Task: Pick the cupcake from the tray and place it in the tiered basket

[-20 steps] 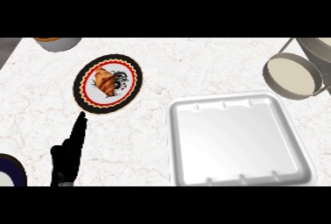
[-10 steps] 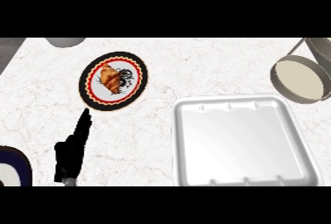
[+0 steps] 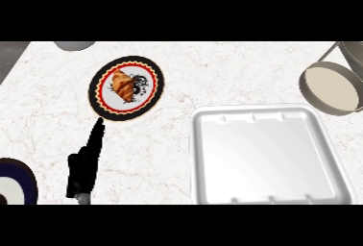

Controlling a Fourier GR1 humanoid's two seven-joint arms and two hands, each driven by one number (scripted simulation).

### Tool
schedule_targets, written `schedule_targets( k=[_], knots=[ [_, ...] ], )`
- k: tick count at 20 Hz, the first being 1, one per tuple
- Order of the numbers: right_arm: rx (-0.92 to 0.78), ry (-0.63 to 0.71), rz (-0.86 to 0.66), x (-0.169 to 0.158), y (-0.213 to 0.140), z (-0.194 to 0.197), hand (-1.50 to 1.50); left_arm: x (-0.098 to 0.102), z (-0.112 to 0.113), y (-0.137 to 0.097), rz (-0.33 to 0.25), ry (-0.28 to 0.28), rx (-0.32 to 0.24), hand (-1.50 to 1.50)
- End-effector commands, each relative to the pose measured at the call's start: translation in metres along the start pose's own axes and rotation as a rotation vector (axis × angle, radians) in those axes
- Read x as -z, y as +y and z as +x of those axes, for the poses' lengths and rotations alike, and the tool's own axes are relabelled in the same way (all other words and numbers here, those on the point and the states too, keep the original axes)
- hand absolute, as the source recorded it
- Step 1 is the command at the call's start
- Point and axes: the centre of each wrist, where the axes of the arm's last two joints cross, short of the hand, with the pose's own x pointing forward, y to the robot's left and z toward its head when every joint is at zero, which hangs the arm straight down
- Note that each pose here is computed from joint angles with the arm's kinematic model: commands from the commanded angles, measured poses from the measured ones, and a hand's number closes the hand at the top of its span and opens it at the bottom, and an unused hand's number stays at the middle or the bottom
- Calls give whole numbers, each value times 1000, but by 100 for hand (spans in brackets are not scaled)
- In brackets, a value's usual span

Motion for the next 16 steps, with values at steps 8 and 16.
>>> schedule_targets(
  k=[8, 16],
  knots=[
    [-71, 24, 96, 34, 84, 12, 150, -7, -12, -4, -9, 71, 6, 0],
    [-40, 90, 96, 62, 117, 7, 150, -8, -11, -3, -9, 65, 0, 0]
  ],
)
